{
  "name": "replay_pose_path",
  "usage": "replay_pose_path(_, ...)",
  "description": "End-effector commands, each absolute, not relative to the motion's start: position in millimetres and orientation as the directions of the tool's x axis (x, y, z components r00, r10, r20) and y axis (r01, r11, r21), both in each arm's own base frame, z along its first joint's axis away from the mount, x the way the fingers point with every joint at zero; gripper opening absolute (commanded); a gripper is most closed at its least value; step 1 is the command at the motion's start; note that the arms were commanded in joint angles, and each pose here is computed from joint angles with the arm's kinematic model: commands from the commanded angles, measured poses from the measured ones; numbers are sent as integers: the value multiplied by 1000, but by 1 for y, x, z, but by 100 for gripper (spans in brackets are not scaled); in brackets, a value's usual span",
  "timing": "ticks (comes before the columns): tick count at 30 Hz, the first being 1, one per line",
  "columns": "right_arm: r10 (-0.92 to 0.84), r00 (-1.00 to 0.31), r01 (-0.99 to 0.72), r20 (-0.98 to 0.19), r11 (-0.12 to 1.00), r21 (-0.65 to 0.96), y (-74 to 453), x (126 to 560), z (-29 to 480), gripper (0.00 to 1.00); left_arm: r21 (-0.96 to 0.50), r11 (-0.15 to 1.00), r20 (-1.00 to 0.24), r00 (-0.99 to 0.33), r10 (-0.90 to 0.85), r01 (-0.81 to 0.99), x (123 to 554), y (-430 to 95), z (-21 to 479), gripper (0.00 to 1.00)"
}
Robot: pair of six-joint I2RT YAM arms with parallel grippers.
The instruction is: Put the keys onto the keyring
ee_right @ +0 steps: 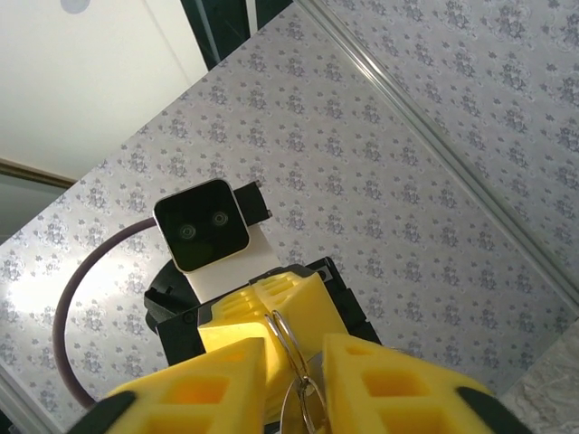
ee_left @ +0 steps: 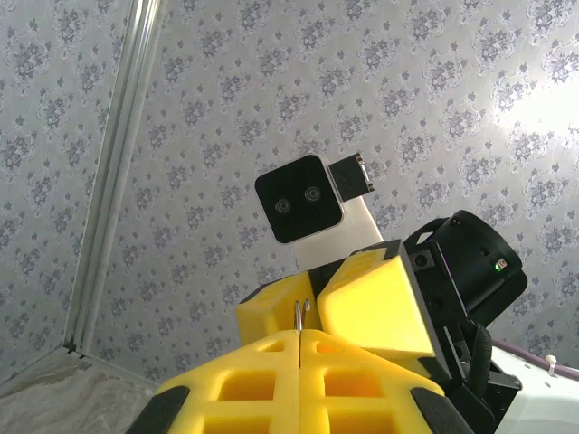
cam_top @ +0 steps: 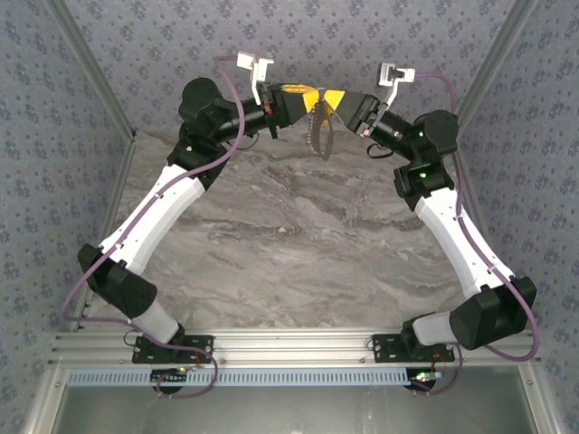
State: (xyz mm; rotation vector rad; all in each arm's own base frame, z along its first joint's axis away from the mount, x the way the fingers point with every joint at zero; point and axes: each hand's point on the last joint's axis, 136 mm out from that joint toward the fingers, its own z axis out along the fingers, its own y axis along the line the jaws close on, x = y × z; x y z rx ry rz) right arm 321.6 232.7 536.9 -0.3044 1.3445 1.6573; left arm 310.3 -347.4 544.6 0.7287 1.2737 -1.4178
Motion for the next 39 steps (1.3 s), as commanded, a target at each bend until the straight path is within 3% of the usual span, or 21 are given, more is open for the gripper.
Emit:
replay_pose_path(1, 494, -498, -812, -713, 24, 584, 235, 310, 551, 19, -256, 95, -919, -212, -334, 962, 303, -340, 564, 0)
replay_pose_path(15, 494, -497, -816, -713, 12, 578, 240, 315, 556, 17, -268, 85, -918, -228, -323, 960, 305, -343, 559, 0)
replay_pose_path(23, 495, -501, -814, -710, 9, 580, 239, 319, 556, 0, -272, 87, -918, -232, -321, 958, 308, -342, 557, 0)
replay_pose_path(30, 512, -505, -805, -695, 11, 593, 230, 324, 554, 0, -288, 105, -920, -244, -307, 952, 314, -340, 554, 0)
replay_pose_path(39, 485, -541, -750, -687, 93, 655, 215, 337, 528, 0, -278, 214, -940, -220, -260, 937, 331, -319, 547, 36)
